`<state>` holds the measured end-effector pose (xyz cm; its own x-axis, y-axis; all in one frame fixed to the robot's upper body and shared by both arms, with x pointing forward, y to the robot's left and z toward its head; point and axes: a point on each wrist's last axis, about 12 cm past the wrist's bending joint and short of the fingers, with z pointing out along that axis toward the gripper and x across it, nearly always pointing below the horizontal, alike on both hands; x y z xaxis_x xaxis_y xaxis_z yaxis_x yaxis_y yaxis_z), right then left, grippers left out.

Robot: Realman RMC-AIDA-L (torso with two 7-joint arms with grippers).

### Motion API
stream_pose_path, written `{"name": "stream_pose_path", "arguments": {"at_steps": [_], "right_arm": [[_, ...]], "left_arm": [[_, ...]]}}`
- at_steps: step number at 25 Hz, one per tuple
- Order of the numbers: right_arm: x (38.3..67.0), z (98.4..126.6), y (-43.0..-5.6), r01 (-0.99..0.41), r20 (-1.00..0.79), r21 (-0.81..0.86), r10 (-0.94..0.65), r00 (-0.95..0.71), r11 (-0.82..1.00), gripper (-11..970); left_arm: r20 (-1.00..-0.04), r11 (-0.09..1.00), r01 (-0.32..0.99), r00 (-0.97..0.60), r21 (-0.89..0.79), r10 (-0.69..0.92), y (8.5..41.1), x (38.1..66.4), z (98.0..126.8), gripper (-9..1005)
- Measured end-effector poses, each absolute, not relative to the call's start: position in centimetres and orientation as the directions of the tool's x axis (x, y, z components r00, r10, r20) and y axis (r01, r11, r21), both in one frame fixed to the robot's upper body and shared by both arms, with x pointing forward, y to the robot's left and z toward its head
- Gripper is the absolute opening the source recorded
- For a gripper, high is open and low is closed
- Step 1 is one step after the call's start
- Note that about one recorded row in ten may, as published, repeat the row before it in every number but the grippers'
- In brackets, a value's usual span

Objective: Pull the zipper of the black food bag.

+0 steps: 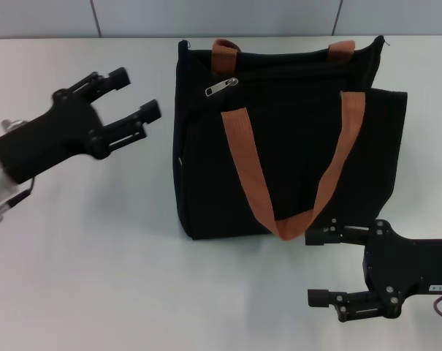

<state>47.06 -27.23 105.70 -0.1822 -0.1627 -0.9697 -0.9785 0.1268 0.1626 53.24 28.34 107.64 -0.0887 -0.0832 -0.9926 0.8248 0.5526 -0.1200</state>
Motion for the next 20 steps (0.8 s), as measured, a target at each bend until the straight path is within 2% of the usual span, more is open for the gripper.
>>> {"name": "stream_pose_path", "arguments": {"at_steps": [10, 20], "right_arm": [[47.1, 105.7, -27.2, -0.979, -0.970, 0.161, -0.161, -0.181, 0.127, 811], [47.4, 106.0, -27.2, -0.981, -0.975, 0.143, -0.155, -0.162, 0.130, 810]], "left_arm": [[-0.984, 0.476, 0.878, -0.124, -0.050, 0.125, 24.5, 56.2, 107.2, 742], [-0.985, 0.470, 0.883, -0.096, -0.018, 0.143, 23.7, 57.1, 107.7, 726]]}}
